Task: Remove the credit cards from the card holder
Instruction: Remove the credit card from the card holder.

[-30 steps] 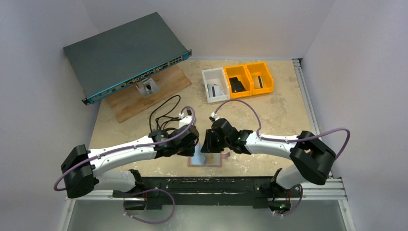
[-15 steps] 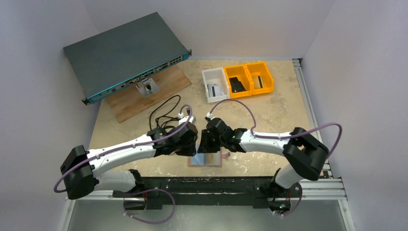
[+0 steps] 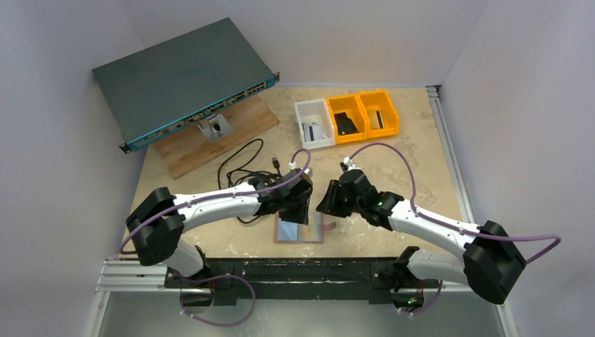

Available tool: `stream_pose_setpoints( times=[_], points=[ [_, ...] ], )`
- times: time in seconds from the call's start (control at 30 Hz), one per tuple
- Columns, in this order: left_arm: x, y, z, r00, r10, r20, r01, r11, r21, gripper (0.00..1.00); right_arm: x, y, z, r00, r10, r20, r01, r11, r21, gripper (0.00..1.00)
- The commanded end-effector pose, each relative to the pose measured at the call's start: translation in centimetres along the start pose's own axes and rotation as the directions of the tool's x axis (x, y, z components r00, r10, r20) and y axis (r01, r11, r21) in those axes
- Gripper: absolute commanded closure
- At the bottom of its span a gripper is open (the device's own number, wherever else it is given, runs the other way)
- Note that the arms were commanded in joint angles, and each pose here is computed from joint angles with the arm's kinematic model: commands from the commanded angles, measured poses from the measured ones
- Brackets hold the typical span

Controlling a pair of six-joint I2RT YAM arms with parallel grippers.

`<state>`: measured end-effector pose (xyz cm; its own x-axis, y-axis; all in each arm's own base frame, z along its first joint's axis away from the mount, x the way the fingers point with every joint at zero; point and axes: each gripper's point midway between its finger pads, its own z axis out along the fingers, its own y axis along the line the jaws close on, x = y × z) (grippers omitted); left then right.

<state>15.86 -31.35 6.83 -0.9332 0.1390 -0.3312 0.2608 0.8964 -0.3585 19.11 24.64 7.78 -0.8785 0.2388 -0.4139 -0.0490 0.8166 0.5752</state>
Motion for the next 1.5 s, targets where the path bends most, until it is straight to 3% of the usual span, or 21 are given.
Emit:
stream_pose_setpoints(
  times=[0.0,0.53,1.03,1.4,1.47],
  points=[
    [-0.5,-1.4,1.4,0.999,0.032,-0.014,-0.031,0.998,0.047,0.76,1.1,-0.7,0.2,0.999,-0.015,-0.03,0.015,1.0,-0.001,0.74],
    [1.1,3.0,4.4,0.999,-0.003,-0.041,-0.002,0.991,-0.137,1.0,2.0,-0.5,1.6,0.995,-0.059,-0.078,0.057,0.998,-0.026,0.74],
    [2.3,4.3,5.8,0.996,-0.049,-0.076,0.037,0.988,-0.152,1.0,2.2,0.4,1.8,0.994,-0.05,-0.095,0.045,0.998,-0.053,0.72],
    [1.2,3.2,4.4,1.0,-0.004,-0.014,0.003,0.996,-0.091,1.0,3.1,0.0,2.0,0.993,-0.022,-0.115,0.019,0.999,-0.032,0.7],
    [0.5,2.5,3.6,0.999,0.046,0.018,-0.044,0.995,-0.094,0.91,2.2,-0.7,1.5,0.997,0.002,-0.076,-0.002,1.0,0.007,0.67]
  ],
)
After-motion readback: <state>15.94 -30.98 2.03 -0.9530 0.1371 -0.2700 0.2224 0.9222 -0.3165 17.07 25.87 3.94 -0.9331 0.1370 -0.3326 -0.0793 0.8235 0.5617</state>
